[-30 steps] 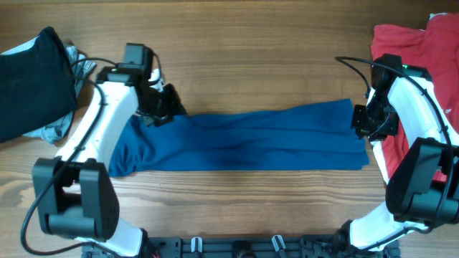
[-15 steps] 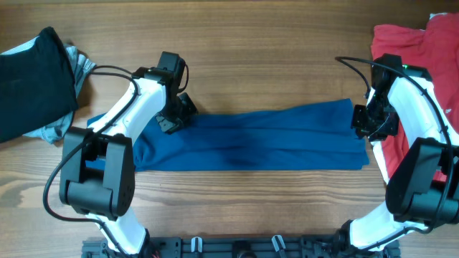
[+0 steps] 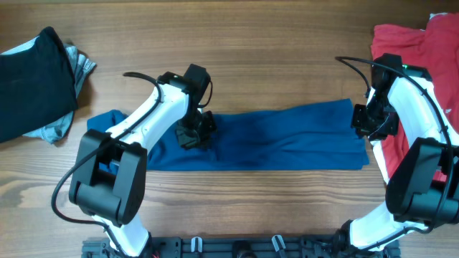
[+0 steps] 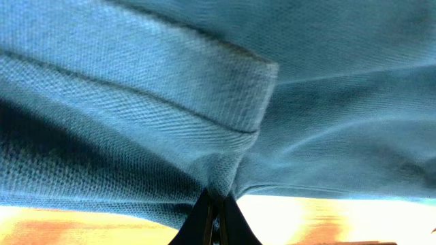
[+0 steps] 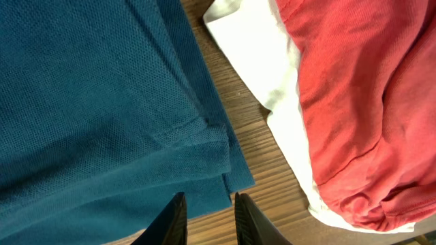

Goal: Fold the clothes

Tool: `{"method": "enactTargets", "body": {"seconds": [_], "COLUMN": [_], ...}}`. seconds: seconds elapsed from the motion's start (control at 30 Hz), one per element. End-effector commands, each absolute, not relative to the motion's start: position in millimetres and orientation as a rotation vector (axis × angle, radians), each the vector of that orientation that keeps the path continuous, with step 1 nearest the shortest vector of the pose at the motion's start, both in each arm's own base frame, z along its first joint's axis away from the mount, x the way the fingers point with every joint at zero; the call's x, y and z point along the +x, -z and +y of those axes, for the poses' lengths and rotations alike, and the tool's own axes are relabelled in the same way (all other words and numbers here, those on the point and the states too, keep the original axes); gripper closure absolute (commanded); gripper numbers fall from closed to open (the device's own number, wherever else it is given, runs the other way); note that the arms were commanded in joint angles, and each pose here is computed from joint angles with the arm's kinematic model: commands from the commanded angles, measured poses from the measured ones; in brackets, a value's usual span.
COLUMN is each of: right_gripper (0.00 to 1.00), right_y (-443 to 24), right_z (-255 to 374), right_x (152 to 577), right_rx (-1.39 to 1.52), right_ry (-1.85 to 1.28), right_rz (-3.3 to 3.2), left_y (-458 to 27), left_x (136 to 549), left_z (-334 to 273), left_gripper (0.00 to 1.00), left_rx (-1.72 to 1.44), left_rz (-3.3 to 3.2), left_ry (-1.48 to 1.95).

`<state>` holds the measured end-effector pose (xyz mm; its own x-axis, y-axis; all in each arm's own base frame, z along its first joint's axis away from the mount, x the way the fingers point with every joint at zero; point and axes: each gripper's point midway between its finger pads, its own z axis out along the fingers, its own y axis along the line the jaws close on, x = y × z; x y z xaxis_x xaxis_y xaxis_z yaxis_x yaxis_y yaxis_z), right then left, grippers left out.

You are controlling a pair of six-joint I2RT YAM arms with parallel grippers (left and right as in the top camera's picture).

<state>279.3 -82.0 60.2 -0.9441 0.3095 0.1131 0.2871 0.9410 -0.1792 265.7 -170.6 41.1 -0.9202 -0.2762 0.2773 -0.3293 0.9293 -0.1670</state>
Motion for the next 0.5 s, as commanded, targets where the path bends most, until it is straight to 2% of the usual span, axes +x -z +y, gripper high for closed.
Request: {"method": "enactTargets", "body": {"seconds": [0.0,0.1,0.13,0.2,0.27,0.4,0.47], "right_gripper": [0.76,0.76,0.76,0.76,0.76,0.76,0.76], "right_y": [-65.4,-65.1,-65.1,-65.1,-65.2,-64.7,-64.7], "right_z": [-85.1,-82.8,-82.8,-82.8,-82.8,-83.4,-83.3], "right_x": [278.4,278.7,278.7,278.7,278.8,281.6,281.7], "right_rx": [-0.476,-0.476,-0.476,-0.476,-0.475,-0.476,-0.477], "right_ry": [-0.257,-0.237,-0.237,-0.237,-0.237,-0.238,-0.238], "right_rz": [-2.972,-2.974,-2.974,-2.974,-2.974,-2.985,-2.986], "left_y": [-50.7,-50.5,-50.5,-50.6,-53.4,-86.1,-104.8], "left_x": [275.5,280.4,279.7,276.6,272.9,291.1,300.9], "left_z": [-182.0,-183.6,-183.3,-181.7,-165.0,-100.1,-68.8], "left_gripper": [0.96,0.89,0.73,0.67,0.74,0.75,0.83], "left_rx": [0.476,0.473,0.473,0.474,0.52,0.706,0.832], "left_rz": [-2.876,-2.895,-2.893,-2.883,-2.867,-3.016,-3.082], "left_ry": [-0.383,-0.399,-0.396,-0.383,-0.322,-0.164,-0.13]}}
